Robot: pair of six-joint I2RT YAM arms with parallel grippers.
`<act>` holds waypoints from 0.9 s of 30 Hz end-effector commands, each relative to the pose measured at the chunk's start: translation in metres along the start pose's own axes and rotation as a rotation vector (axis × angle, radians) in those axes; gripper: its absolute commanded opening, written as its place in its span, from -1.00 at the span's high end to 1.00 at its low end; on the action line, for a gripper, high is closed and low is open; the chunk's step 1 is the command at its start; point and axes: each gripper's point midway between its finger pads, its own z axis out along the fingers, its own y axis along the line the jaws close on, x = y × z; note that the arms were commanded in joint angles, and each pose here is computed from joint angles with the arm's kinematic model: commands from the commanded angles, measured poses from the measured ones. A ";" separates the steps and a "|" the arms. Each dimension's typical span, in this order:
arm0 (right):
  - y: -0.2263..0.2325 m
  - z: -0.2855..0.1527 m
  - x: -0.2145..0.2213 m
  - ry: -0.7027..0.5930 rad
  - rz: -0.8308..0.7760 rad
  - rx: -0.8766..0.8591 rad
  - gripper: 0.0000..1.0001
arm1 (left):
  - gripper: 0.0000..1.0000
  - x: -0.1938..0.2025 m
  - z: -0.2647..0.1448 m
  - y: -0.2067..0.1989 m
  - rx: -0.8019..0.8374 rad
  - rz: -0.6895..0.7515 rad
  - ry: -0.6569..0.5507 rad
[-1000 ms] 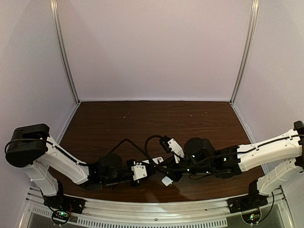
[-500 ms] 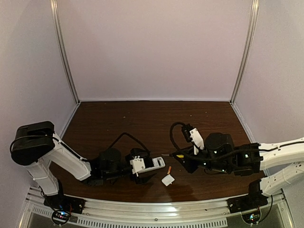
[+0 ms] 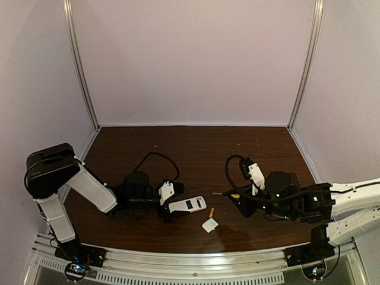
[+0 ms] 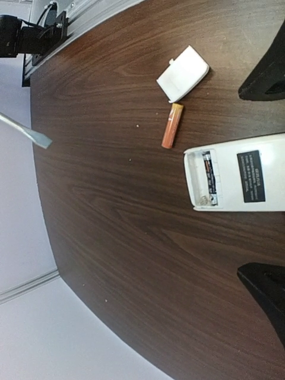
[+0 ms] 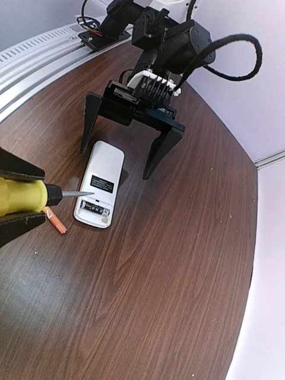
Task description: Unload the batteries from the remote control
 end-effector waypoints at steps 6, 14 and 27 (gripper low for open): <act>-0.014 -0.004 0.000 -0.023 0.011 0.044 1.00 | -0.90 0.020 0.013 -0.001 0.114 -0.093 0.047; -0.011 0.000 0.001 -0.017 0.012 0.036 1.00 | -0.85 0.034 0.016 0.005 0.136 -0.132 0.071; -0.002 0.010 0.004 0.009 0.002 0.022 1.00 | -0.76 0.044 0.019 0.003 0.164 -0.152 0.080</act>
